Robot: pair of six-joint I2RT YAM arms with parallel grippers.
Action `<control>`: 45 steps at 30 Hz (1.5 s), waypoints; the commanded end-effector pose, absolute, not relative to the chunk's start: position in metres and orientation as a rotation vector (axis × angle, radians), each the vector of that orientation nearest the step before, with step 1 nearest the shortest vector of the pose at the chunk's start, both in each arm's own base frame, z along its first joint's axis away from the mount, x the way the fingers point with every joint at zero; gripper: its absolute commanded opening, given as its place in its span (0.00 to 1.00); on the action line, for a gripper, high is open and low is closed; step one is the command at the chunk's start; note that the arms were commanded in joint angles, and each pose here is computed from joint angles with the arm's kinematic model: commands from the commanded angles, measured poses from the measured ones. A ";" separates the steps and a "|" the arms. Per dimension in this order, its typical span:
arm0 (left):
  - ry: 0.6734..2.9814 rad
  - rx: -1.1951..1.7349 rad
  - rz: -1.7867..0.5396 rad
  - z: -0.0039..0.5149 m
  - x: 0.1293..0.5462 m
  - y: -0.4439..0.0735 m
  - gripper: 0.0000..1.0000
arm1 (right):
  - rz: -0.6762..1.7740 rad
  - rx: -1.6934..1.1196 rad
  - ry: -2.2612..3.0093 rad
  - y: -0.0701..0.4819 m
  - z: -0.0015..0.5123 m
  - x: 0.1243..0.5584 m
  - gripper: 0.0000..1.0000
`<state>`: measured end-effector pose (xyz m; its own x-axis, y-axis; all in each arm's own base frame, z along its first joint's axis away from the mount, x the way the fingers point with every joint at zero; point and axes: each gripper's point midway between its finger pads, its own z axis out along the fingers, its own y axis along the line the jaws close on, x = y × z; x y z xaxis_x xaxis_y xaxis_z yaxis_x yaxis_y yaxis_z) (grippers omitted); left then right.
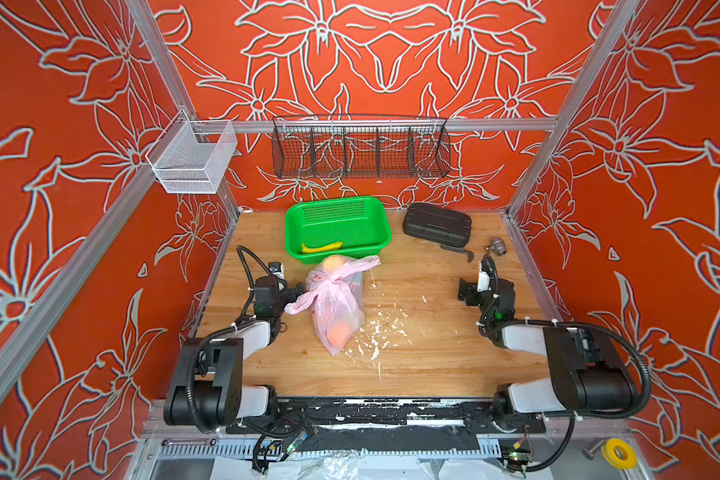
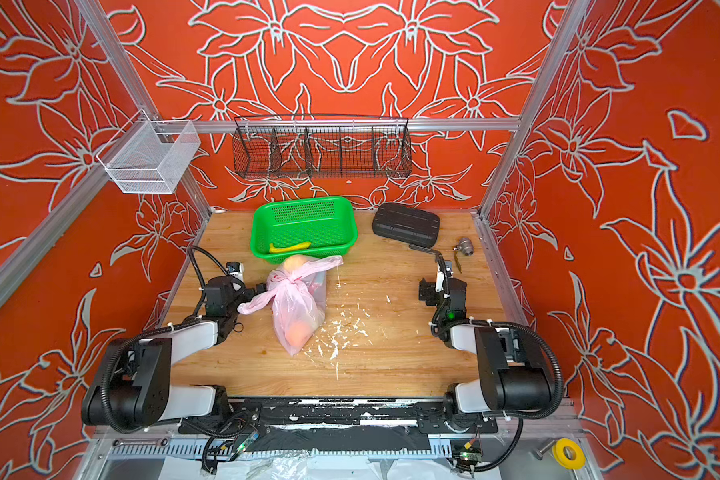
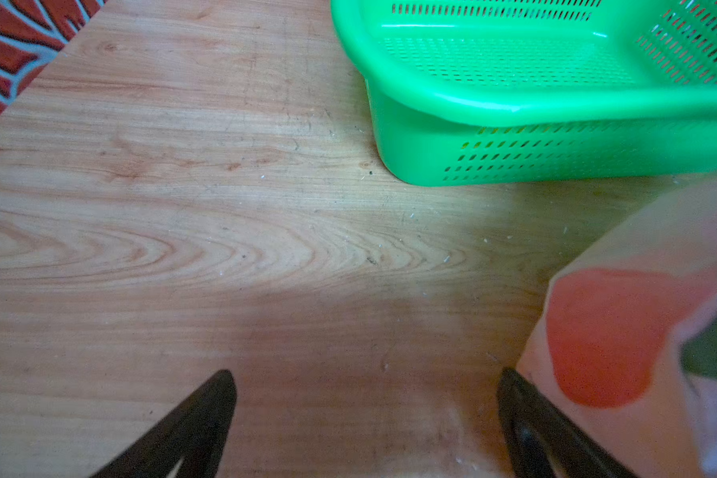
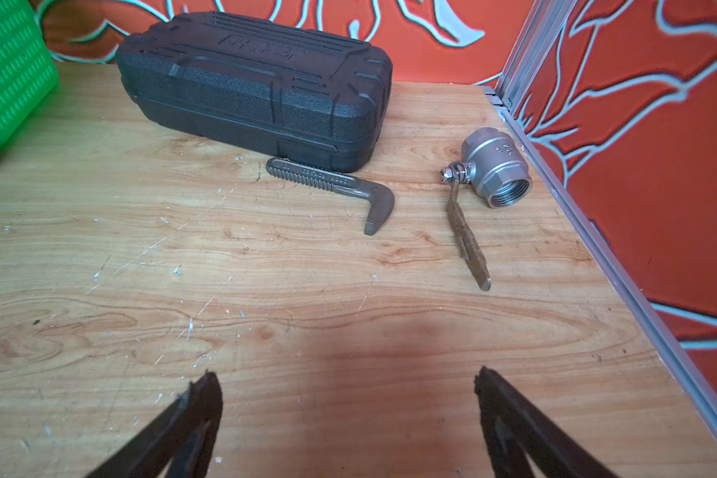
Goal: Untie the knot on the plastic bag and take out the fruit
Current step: 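Move both grippers forward toward the knotted pink plastic bag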
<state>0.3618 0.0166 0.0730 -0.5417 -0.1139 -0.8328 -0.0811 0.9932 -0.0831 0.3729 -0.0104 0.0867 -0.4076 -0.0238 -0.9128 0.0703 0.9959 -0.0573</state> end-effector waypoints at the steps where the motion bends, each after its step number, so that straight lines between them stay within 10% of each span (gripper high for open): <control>1: 2.109 -0.117 -0.045 0.084 0.366 0.015 0.97 | -0.086 0.024 1.962 -0.006 0.094 0.374 0.97; 33: 2.069 -0.146 -0.032 0.108 0.353 0.019 0.97 | -0.083 0.087 1.939 -0.012 0.130 0.353 0.95; 45: 2.003 -0.552 -0.418 0.228 0.325 -0.001 0.98 | 0.535 0.228 2.071 0.062 0.226 0.310 0.79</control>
